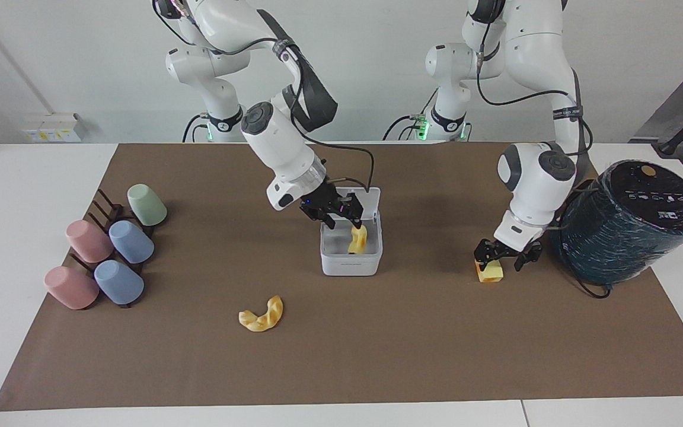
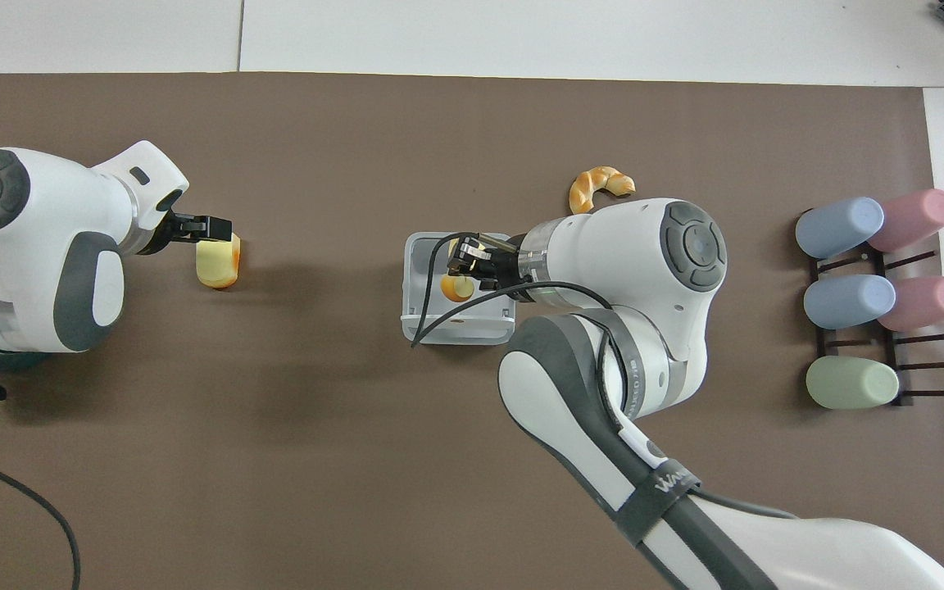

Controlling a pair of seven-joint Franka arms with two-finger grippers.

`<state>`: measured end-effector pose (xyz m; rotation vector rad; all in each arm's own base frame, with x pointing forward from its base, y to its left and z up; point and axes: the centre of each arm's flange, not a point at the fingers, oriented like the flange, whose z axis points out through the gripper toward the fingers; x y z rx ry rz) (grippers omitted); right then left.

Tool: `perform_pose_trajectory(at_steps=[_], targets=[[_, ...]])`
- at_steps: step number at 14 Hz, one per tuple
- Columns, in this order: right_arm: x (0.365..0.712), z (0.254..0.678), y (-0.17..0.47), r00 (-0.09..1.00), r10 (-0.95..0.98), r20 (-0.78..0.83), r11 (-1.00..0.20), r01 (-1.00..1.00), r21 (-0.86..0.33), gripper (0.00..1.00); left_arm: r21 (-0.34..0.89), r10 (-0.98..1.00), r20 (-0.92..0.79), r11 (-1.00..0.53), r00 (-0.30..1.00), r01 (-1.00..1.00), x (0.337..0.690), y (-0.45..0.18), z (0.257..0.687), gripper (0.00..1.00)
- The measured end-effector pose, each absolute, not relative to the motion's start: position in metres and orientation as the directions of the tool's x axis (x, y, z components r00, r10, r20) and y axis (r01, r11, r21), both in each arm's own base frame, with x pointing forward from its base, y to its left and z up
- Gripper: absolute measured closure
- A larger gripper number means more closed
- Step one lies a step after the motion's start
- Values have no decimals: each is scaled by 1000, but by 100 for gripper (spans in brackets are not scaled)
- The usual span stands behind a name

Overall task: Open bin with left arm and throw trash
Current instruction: 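Drop the sponge in the bin while the left gripper grasps the cube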

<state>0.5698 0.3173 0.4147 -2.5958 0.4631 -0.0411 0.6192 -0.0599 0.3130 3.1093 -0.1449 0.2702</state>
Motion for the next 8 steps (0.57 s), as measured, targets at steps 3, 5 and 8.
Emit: perform_pose_trajectory(at_steps=[3,5,8], targets=[[570,415,317,942,-332,-56,-817,-317,-481,15,12,-97,162,-995,982,-100,615,-64,296,0],[571,417,317,941,-336,-48,-815,-315,-487,5,13,-100,159,-995,982,-104,614,-66,294,10],[586,431,300,948,-317,18,-820,-264,-508,0,13,-102,162,-994,982,-105,616,-67,297,26]])
